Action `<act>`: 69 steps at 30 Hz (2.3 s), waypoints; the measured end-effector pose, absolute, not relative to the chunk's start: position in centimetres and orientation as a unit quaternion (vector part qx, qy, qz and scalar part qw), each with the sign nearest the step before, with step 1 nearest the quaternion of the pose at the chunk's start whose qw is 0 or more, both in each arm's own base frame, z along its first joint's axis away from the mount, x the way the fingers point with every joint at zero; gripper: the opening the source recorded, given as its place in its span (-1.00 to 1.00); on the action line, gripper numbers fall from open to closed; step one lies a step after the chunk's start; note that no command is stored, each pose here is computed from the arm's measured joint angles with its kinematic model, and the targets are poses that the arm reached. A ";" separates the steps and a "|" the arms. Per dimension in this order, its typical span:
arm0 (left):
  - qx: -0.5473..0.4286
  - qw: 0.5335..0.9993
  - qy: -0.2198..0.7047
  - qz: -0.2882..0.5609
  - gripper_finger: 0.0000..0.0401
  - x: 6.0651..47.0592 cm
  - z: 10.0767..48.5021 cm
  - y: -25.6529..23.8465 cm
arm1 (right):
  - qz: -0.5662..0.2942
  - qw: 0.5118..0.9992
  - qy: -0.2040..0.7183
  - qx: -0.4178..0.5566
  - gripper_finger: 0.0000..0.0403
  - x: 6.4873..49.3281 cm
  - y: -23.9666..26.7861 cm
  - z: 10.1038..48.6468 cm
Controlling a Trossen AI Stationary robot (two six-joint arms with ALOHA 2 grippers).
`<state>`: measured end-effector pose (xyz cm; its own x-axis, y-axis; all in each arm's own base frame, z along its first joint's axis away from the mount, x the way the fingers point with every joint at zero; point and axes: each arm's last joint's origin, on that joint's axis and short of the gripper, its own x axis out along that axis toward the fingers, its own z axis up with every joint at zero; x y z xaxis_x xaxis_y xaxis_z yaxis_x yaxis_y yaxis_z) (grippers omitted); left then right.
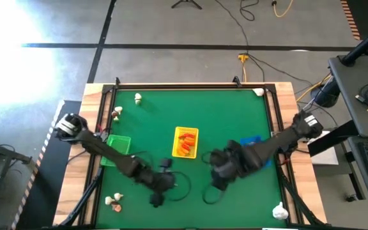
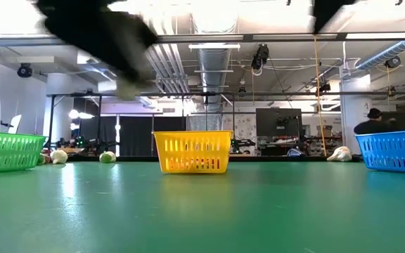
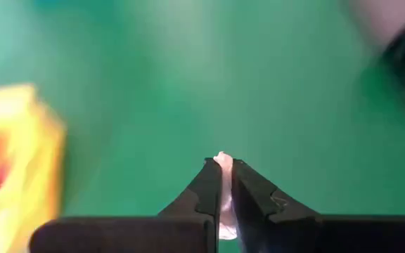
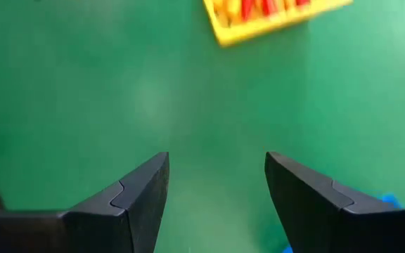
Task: Sort produce into baskets
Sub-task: Put the brown mushroom into the blue bin
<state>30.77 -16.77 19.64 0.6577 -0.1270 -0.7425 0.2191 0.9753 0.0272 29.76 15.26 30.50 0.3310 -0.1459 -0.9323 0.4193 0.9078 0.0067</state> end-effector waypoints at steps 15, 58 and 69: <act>0.050 0.862 0.436 -0.253 -1.00 44.2 16.9 -17.4 | -0.165 0.815 0.497 0.248 0.12 23.5 25.1 19.3; 0.158 0.809 0.543 -0.162 -0.17 42.4 20.3 -16.2 | -0.115 0.907 0.405 0.027 0.39 30.4 23.0 15.1; 0.079 0.818 0.568 -0.050 -0.20 33.5 20.0 -14.1 | -0.130 0.895 0.420 0.073 0.36 33.8 18.6 15.1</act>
